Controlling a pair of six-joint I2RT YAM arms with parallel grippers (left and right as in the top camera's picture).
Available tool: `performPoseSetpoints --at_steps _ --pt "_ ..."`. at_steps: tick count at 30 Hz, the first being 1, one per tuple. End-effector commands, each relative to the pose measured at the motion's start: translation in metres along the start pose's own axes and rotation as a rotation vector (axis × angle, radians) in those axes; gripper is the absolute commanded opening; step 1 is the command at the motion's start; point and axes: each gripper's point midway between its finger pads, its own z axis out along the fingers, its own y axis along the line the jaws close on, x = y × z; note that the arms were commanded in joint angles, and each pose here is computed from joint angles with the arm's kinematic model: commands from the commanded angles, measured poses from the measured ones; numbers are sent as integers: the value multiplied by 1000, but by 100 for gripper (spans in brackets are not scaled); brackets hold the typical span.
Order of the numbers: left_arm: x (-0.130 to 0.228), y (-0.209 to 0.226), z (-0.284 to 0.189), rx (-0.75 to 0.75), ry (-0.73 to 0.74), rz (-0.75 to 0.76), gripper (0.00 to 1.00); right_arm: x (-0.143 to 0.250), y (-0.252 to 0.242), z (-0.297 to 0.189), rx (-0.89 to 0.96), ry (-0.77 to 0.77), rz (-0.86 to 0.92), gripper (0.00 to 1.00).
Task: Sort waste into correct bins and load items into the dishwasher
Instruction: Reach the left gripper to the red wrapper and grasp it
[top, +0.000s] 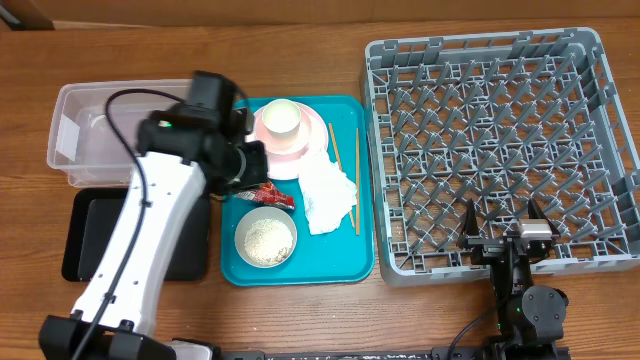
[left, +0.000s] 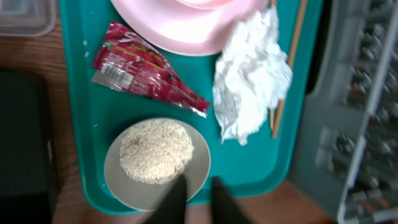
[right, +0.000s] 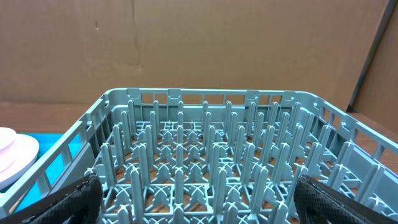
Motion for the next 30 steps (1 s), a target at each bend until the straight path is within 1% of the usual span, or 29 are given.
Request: performPoseSetpoints --at_steps 1,2,4,6,11,18,21,24,27,30 --pt "-9 16 10 -167 -79 -103 38 3 0 0 1 2 0 100" --pt "-10 13 13 -160 -89 -102 44 3 0 0 1 2 0 100" --pt "-11 7 20 -146 -105 -106 49 3 0 0 1 2 -1 100" --pt "-11 4 28 -136 -113 -113 50 3 0 0 1 2 -1 100" --pt "-5 4 46 -134 -109 -108 50 3 0 0 1 2 -1 100" --pt "-1 11 70 -128 -121 -108 43 3 0 0 1 2 -1 100" --pt "-3 15 79 -132 -144 -111 43 3 0 0 1 2 0 100" --pt "-5 24 84 -170 -178 -145 44 3 0 0 1 2 -1 100" --pt "-5 33 89 -200 -197 -167 51 3 0 0 1 2 -1 100" --pt "-4 35 96 -205 -192 -173 52 3 0 0 1 2 0 100"
